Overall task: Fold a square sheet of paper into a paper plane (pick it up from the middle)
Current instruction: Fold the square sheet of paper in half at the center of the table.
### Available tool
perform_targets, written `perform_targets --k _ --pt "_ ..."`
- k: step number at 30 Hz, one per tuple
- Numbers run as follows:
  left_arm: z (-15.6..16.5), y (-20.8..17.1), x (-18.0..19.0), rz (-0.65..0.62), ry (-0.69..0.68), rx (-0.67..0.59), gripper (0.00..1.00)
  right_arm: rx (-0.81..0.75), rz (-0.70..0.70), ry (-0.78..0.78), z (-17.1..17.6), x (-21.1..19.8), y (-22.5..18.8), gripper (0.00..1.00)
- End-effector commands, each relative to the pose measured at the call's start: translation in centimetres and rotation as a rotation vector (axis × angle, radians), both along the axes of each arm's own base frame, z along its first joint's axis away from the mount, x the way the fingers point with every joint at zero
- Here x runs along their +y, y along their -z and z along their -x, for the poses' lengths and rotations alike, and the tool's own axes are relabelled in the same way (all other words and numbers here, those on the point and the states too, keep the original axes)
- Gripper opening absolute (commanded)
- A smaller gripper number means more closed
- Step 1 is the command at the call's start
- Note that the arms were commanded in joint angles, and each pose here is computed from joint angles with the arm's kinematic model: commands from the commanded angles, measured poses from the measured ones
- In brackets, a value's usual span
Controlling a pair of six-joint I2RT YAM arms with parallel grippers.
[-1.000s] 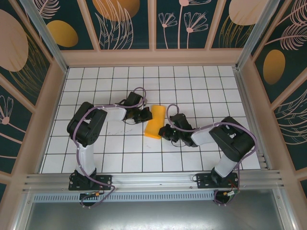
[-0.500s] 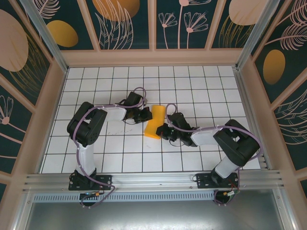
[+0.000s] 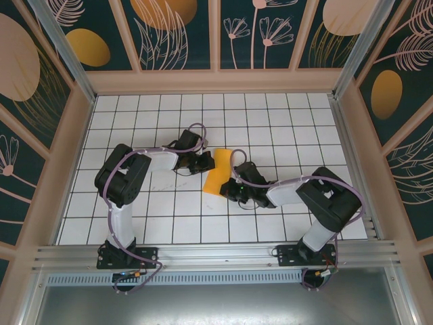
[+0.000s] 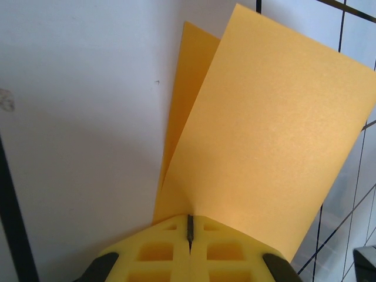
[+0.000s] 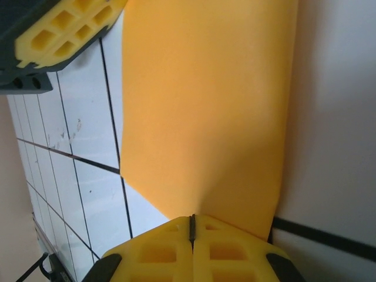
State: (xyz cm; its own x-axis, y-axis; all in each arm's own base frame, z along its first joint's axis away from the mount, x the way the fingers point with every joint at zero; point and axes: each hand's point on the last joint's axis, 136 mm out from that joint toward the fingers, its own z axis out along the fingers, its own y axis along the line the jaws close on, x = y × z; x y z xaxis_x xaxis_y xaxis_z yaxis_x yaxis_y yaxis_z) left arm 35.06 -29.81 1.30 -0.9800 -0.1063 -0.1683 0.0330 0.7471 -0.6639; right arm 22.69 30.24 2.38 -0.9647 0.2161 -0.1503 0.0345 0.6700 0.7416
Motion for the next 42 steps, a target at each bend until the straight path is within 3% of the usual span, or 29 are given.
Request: perform_targets --k 1,12,19,23,29,42 --pt "2.4 4.6 1.9 -0.129 -0.003 0.111 0.00 -0.047 -0.035 -0.007 -0.3 0.6 -1.9 0.00" --pt "2.4 4.7 1.9 -0.127 0.002 0.114 0.00 0.066 0.057 -0.004 1.5 -0.9 2.1 0.00" --pt "2.4 4.7 1.9 -0.129 0.001 0.113 0.00 -0.125 -0.040 0.067 -4.0 -0.8 -5.1 0.00" --pt "2.4 4.8 1.9 -0.128 0.002 0.116 0.00 -0.160 -0.085 0.094 -7.2 -1.8 -5.7 0.00" --pt "2.4 4.7 1.9 -0.128 0.005 0.114 0.00 -0.110 -0.071 0.090 -8.4 -1.9 -3.1 0.00" --pt "2.5 4.9 2.1 -0.136 0.005 0.116 0.00 0.032 0.096 0.137 -5.8 -5.1 4.0 0.00"
